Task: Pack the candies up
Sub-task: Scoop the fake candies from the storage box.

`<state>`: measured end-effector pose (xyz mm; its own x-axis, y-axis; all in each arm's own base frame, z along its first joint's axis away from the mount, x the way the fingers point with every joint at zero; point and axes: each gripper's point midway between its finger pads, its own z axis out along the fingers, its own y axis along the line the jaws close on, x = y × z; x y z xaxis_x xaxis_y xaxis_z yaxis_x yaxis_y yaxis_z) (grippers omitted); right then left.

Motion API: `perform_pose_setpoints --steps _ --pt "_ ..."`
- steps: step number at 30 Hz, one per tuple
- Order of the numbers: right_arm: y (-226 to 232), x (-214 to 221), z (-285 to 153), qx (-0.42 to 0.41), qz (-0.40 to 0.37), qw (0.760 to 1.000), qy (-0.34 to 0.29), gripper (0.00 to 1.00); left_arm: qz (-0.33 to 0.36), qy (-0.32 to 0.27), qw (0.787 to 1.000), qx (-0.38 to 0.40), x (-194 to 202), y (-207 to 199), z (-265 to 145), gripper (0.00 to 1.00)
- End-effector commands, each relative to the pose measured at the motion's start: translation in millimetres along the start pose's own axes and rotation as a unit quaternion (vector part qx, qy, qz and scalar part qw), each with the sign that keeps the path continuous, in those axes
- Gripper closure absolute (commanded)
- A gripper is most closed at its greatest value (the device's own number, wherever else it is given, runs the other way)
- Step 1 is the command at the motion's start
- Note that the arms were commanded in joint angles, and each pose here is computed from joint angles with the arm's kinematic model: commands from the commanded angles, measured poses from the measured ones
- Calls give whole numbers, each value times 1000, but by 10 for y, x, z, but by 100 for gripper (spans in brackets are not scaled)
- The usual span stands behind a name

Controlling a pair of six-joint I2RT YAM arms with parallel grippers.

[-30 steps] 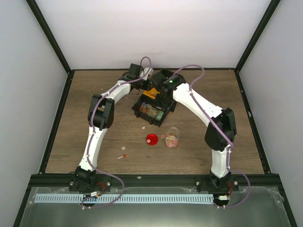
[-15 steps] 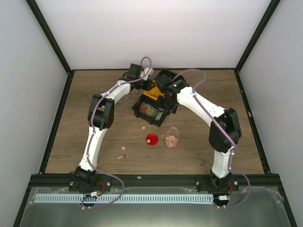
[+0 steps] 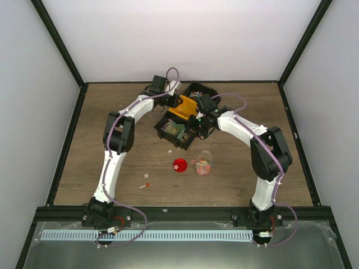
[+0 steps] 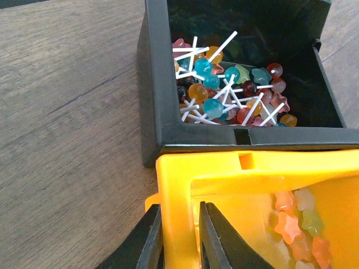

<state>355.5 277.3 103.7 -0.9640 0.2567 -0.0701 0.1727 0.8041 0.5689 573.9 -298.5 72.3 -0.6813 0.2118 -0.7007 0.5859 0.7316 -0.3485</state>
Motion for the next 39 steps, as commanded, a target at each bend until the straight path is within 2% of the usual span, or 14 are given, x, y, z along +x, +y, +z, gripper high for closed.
perform_pose_setpoints --steps 1,14,18,22,30,39 --pt "-650 298 305 89 45 994 55 99 1 34 999 -5 180 -17 -44 83" --pt "-489 110 493 64 67 994 61 99 -9 46 999 -4 255 -5 -20 85" --pt "-425 120 541 6 68 996 59 99 -11 44 999 -1 234 -22 -31 85" --pt "-431 136 668 -18 74 995 71 99 -14 49 999 0 262 -25 -32 85" --pt "-224 207 455 -113 36 992 49 99 -12 53 998 -13 284 40 -38 85" --pt "-181 271 291 -152 34 987 42 99 -18 50 998 -23 274 122 -55 85"
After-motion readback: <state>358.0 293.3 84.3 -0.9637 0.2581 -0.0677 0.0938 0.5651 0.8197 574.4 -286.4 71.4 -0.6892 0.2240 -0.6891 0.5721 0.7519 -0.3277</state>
